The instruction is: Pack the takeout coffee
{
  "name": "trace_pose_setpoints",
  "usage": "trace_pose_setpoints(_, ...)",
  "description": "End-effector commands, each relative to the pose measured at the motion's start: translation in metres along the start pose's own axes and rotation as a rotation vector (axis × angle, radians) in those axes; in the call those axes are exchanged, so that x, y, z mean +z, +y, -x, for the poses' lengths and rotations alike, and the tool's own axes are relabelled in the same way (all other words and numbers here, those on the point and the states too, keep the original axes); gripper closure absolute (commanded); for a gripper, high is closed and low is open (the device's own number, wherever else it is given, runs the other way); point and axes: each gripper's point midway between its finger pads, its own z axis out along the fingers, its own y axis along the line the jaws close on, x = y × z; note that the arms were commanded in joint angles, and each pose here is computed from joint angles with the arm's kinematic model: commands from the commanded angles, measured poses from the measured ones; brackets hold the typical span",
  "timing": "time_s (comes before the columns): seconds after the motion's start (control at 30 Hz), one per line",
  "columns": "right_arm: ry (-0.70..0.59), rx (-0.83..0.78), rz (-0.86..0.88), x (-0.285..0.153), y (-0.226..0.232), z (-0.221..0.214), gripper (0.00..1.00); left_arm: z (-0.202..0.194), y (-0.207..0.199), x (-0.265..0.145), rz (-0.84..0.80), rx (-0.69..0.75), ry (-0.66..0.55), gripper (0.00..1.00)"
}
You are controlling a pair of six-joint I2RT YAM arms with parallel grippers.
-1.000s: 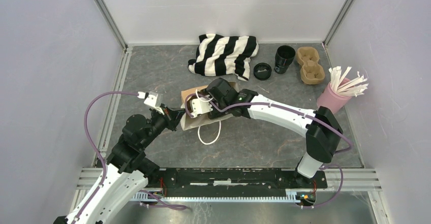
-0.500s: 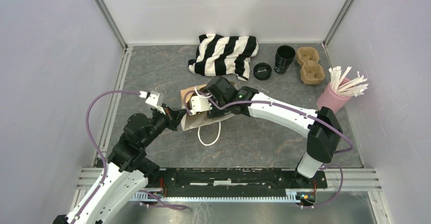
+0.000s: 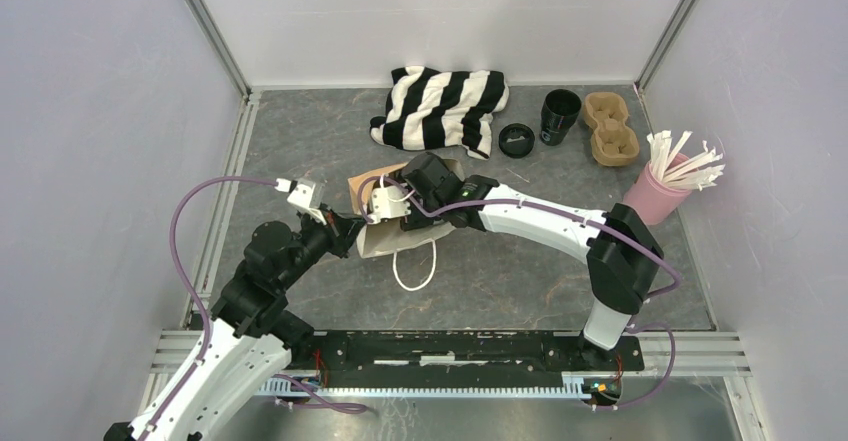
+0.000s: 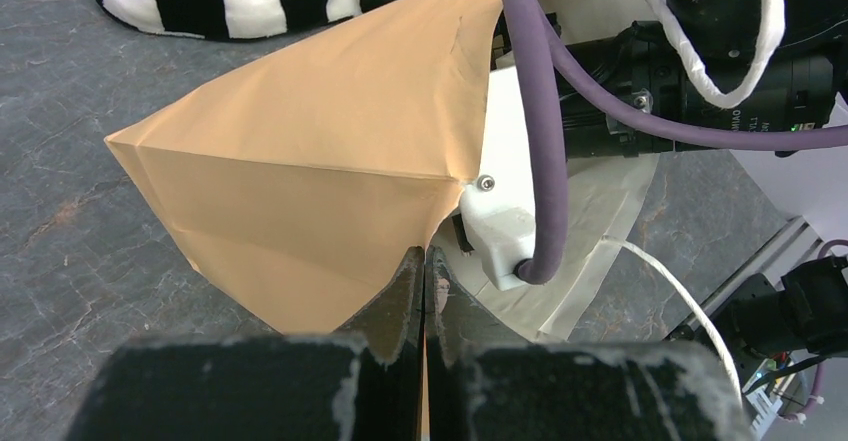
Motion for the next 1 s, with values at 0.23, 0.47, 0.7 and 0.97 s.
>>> trace_pose_setpoints(0.23,-0.052,0.154,-0.015,-0.013,-0.009,0.016,0.49,0.047,-0.02,-0.006,-0.028,-0.009,-0.049,0.98)
trace_pose_setpoints(0.47,-0.059,0.199,0.072,-0.033,0.011,0.024,0.48,0.063,-0.029,-0.003,-0.017,-0.112,-0.026,0.98)
trace_pose_setpoints(0.7,-0.023,0.262,0.21,-0.049,0.036,0.024,0.47,0.07,-0.027,-0.005,0.059,-0.21,0.023,0.98)
trace_pose_setpoints(0.97,0.049,0.35,0.343,-0.065,0.067,0.027,0.47,0.066,-0.017,-0.001,0.16,-0.245,0.104,0.98)
